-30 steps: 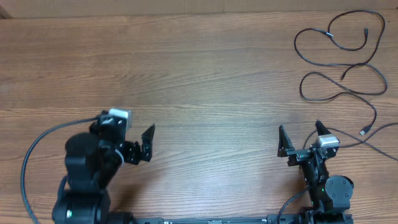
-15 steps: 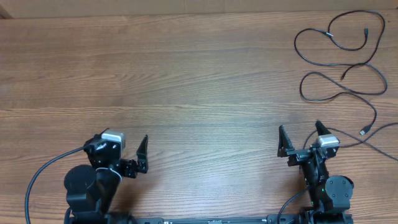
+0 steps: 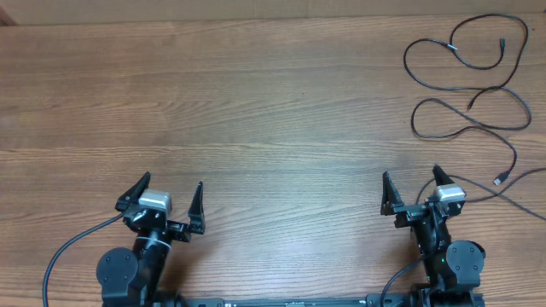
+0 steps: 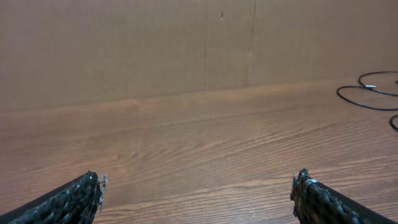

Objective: Untangle cables

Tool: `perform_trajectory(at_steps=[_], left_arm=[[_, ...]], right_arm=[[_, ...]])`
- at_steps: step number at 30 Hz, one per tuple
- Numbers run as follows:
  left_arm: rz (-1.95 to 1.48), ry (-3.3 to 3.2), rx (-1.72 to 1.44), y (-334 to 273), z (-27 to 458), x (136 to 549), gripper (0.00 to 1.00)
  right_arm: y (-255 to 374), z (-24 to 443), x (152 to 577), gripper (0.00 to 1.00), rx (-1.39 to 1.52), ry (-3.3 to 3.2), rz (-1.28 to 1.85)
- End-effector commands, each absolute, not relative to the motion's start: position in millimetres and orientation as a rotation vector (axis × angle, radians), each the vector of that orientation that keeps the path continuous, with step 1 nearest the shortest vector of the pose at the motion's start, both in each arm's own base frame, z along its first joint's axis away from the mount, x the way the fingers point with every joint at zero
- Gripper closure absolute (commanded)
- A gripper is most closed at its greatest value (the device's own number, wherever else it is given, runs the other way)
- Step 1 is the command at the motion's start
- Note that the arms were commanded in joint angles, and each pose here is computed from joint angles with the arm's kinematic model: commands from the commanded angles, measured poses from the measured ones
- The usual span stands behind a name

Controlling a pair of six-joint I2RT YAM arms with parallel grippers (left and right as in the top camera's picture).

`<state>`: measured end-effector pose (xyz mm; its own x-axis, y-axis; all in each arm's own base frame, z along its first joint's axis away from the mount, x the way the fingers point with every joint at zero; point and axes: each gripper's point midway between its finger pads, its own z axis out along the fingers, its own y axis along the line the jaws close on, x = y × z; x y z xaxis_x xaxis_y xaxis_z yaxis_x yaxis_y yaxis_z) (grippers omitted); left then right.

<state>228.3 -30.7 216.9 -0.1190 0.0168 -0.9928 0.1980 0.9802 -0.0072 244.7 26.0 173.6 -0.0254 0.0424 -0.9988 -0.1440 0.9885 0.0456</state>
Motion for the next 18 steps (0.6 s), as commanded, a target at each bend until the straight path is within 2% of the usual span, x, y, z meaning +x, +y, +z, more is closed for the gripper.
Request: perform_trajectory(at_steps=[1,12,18], left_arm=[[-0.176,1.641,0.144,-31,217,229,0.00],[-0.169,1.491,0.135,-30,234,229,0.01],[-0.229,1.444,0.080,-29,225,236,0.00]], right_arm=[[25,172,245,0.00,-0.077,1.586,0.140],[25,172,245,0.00,-0.077,1.586,0.140],[25,172,245,0.00,-0.077,1.586,0.140]])
